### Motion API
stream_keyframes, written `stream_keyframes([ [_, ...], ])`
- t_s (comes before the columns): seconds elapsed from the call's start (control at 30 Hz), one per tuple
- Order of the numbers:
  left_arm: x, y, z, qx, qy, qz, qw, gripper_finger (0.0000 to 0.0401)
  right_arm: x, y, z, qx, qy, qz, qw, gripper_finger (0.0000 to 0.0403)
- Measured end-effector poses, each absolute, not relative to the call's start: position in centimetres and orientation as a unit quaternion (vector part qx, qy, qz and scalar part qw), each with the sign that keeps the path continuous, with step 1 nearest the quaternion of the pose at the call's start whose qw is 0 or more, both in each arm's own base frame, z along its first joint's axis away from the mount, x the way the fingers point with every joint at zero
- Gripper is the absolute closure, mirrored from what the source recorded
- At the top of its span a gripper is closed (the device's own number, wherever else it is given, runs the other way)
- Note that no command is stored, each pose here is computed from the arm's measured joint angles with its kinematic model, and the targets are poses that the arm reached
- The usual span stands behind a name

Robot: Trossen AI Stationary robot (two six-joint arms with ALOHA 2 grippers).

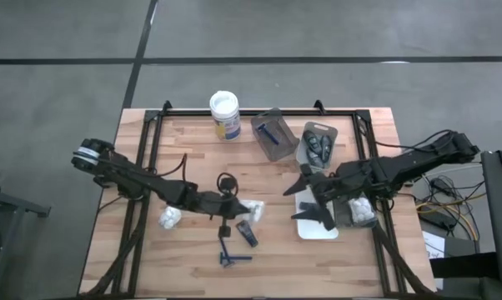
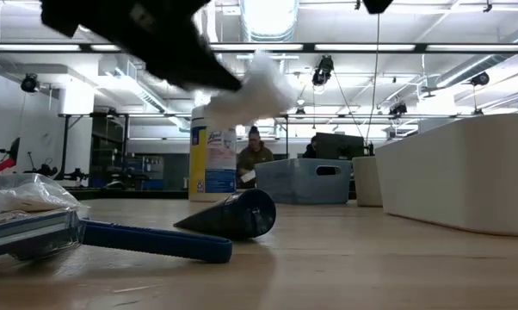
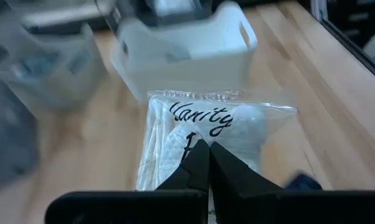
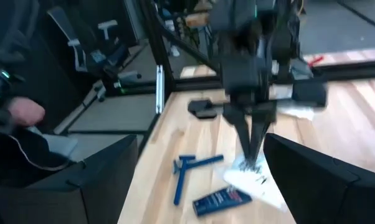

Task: Pick & Place Travel size toiletries
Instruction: Put the white cotton pack into the bottom black bin

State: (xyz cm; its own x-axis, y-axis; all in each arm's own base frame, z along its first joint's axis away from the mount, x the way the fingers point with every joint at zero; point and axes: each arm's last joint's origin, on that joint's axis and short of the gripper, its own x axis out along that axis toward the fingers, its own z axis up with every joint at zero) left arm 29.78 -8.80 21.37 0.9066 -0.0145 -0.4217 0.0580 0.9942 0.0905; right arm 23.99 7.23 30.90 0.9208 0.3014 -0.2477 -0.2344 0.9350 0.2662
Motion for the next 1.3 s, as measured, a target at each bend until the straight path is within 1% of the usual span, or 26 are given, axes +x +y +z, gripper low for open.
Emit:
stream_keyframes([
  [0.17, 30.4, -8.8, 22.8, 0.090, 0.191, 0.007, 0.977, 0.0399, 25.6, 7.7, 29.1, 0.122, 0.176, 0.130, 0.968, 0.0062],
  [0.33, 30.6, -8.8, 23.4, 0.090, 0.183, 0.019, 0.979, 0.0398, 26.8, 7.9, 27.6, 0.111, 0.196, 0.114, 0.968, 0.0078],
  [0.43, 30.7, -8.8, 23.5, 0.069, 0.180, 0.023, 0.981, 0.0398, 27.3, 8.0, 27.2, 0.079, 0.194, 0.118, 0.971, 0.0087],
  [0.67, 30.9, -9.0, 24.2, -0.018, 0.167, 0.024, 0.986, 0.0399, 28.4, 8.4, 26.1, -0.033, 0.178, 0.140, 0.973, 0.0107],
  [0.77, 31.1, -9.1, 24.7, -0.029, 0.160, 0.017, 0.987, 0.0398, 29.0, 8.6, 25.2, -0.071, 0.182, 0.148, 0.970, 0.0115],
  [0.97, 31.3, -9.2, 25.2, -0.037, 0.144, 0.002, 0.989, 0.0399, 29.7, 8.7, 24.3, -0.110, 0.181, 0.148, 0.966, 0.0136],
  [1.13, 31.3, -9.3, 25.2, -0.038, 0.144, -0.013, 0.989, 0.0394, 29.5, 8.6, 24.7, -0.119, 0.178, 0.129, 0.968, 0.0169],
  [1.3, 31.3, -9.3, 25.4, -0.040, 0.135, -0.016, 0.990, 0.0396, 29.2, 8.5, 25.4, -0.102, 0.168, 0.124, 0.973, 0.0230],
])
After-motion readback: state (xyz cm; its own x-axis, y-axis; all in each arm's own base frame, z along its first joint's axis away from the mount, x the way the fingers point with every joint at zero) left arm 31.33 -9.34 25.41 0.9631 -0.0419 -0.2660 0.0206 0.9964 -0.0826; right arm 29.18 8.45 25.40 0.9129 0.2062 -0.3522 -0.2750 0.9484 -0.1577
